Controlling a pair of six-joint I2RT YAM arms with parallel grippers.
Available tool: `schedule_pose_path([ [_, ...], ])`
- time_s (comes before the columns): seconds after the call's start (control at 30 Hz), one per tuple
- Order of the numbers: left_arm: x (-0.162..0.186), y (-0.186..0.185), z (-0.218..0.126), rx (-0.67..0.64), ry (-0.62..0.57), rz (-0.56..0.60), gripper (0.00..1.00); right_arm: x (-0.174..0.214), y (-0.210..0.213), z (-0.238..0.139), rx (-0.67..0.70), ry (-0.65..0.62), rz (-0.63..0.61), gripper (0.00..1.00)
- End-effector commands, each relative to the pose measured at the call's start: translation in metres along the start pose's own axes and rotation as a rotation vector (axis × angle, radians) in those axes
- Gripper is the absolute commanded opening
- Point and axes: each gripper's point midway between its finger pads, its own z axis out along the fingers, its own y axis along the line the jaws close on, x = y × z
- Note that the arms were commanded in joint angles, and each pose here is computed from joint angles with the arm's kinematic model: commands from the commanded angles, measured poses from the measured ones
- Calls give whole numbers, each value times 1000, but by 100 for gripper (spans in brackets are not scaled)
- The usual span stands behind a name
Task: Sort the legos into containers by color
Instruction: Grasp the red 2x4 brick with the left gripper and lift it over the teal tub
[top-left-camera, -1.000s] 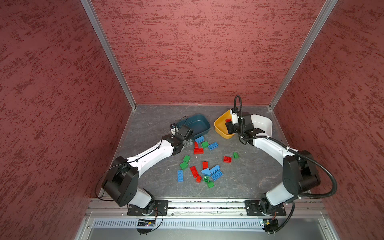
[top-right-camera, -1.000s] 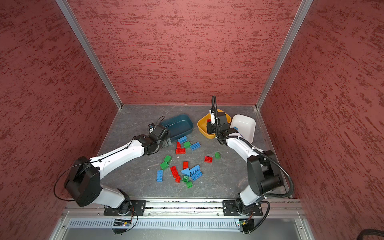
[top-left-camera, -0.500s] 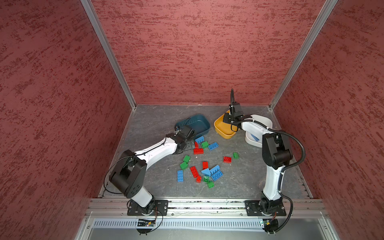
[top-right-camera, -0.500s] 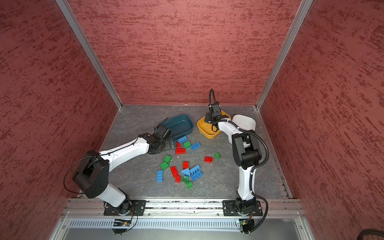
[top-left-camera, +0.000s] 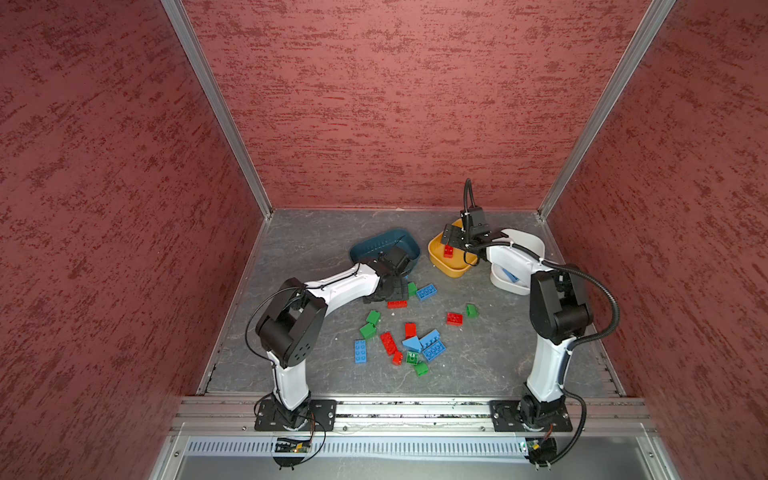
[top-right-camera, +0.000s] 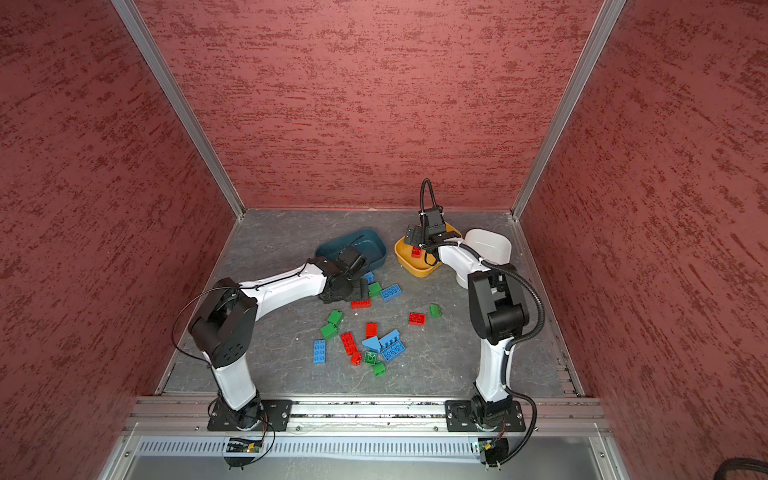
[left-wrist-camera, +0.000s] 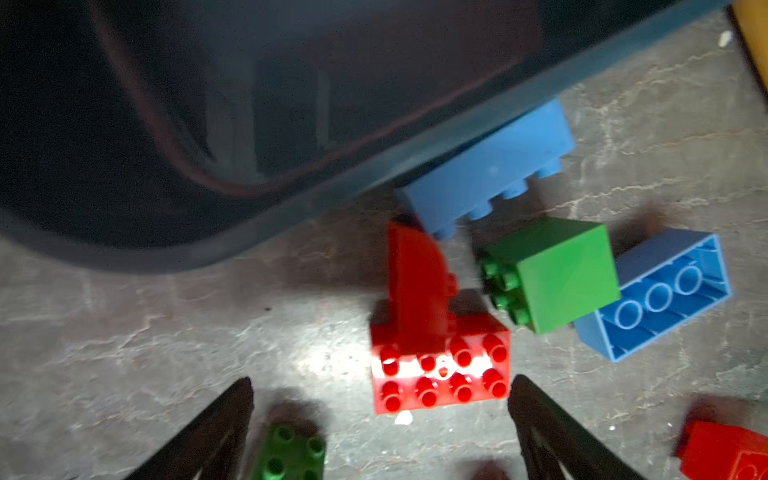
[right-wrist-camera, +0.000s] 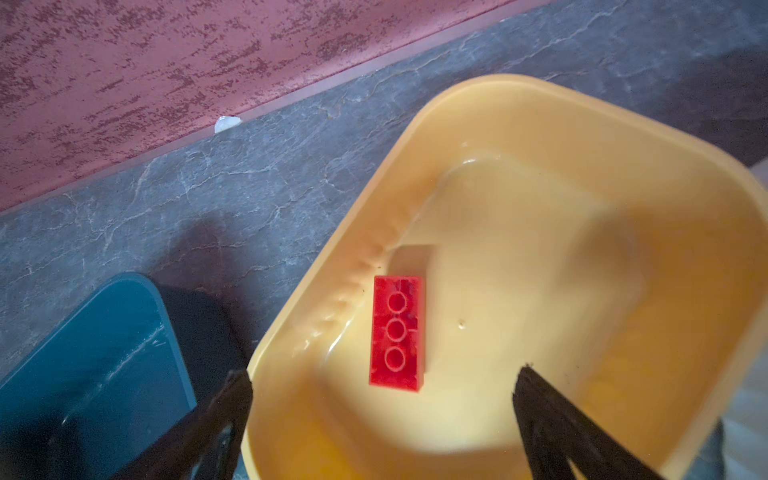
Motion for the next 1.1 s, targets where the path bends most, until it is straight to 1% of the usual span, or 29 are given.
schedule_pose_path([
  [0.0, 9, -7, 6, -59, 38, 43, 98, -20, 2, -25, -23, -92, 13, 99],
  [0.1, 15, -10, 12, -110, 59, 45, 99, -15, -2, -33, -26, -103, 18, 99],
  [0.2, 24, -17, 22, -103, 93, 28, 97, -12, -4, -39, -32, -110, 20, 99],
  [0.33, 28, -12, 30, -142, 99, 0, 95, -11, -5, -46, -37, -118, 19, 99],
  [0.47, 34, -16, 36, -121, 125, 0, 89, -9, -6, -49, -46, -124, 20, 99],
  [0.57, 37, -16, 39, -126, 135, 8, 82, -7, -7, -50, -40, -122, 19, 99],
  [0.7, 36, -15, 40, -131, 129, 10, 76, -6, -8, -50, -41, -117, 24, 99],
  [0.87, 37, -14, 42, -137, 127, 11, 64, -6, -10, -56, -32, -118, 19, 99],
  [0.93, 34, -11, 38, -146, 105, 5, 57, -5, -12, -59, -27, -119, 13, 99],
  [0.97, 32, -11, 35, -143, 92, 1, 51, -5, -13, -60, -23, -119, 10, 99],
  [1.07, 23, -12, 23, -112, 39, -2, 29, -4, -16, -64, -10, -125, 6, 99],
])
